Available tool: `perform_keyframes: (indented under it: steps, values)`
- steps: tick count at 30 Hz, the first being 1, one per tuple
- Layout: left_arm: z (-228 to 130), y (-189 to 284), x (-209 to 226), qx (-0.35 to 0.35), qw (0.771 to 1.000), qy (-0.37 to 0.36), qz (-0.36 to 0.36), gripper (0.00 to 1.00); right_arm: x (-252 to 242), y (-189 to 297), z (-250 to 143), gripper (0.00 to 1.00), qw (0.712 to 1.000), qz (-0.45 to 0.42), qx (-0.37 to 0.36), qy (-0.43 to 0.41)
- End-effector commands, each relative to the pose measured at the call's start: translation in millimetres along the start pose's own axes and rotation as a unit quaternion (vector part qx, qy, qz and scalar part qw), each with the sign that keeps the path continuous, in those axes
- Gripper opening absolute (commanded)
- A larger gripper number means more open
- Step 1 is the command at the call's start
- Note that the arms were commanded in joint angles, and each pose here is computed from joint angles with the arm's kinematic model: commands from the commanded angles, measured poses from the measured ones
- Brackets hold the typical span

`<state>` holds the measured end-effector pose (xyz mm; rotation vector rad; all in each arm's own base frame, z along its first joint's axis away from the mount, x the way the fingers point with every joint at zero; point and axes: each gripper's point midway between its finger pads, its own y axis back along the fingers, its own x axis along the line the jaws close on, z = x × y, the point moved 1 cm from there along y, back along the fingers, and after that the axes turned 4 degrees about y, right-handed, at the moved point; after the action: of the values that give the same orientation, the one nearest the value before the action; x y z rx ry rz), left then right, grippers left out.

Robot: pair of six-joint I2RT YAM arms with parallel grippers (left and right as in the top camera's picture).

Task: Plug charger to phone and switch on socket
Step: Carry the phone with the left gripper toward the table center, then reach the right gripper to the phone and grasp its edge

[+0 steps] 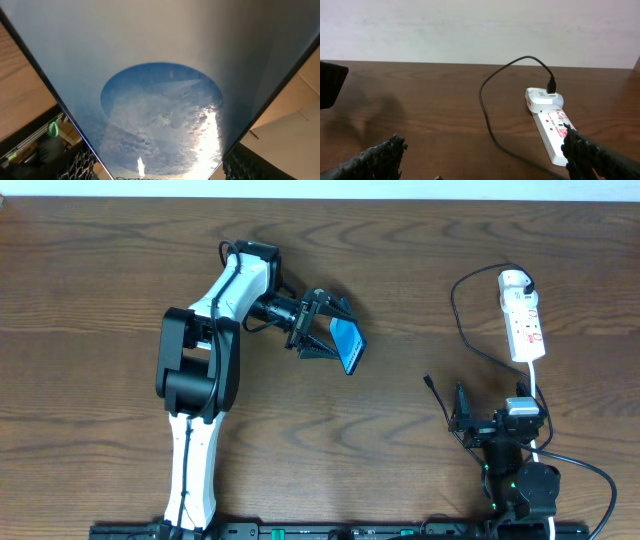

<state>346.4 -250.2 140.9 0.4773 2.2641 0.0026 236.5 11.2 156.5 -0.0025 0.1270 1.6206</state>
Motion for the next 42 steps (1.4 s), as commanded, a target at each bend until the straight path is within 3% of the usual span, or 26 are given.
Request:
perform_keyframes:
  steps: [1,13,17,19,23,28,35,42]
  values:
    - [1,-1,-2,0.005,1.000,0.001,-0.020,0.61,-1,0,-1,0.99,1.000,-0.003,0.001,-0.003]
    - [1,-1,-2,0.005,1.000,0.001,-0.020,0.60,-1,0,8,0.99,1.000,0.000,-0.017,-0.009]
    - [1,-1,-2,0.005,1.000,0.001,-0.020,0.60,25,3,18,0.99,0.991,0.083,-0.032,-0.103]
    - [1,-1,-2,0.005,1.000,0.001,-0.020,0.60,48,8,19,0.99,0.968,0.157,-0.014,-0.198]
    - [2,-1,-2,0.005,1.000,0.001,-0.020,0.60,66,15,19,0.99,0.938,0.214,0.012,-0.271]
    - [2,-1,-2,0.005,1.000,0.001,-0.020,0.60,58,13,23,0.99,0.942,0.194,0.000,-0.274]
    - [2,-1,-2,0.005,1.000,0.001,-0.020,0.60,56,22,70,0.99,0.935,0.218,-0.094,-0.263]
    - [2,-1,-2,0.005,1.000,0.001,-0.020,0.60,56,20,103,0.99,0.944,0.216,-0.063,-0.239]
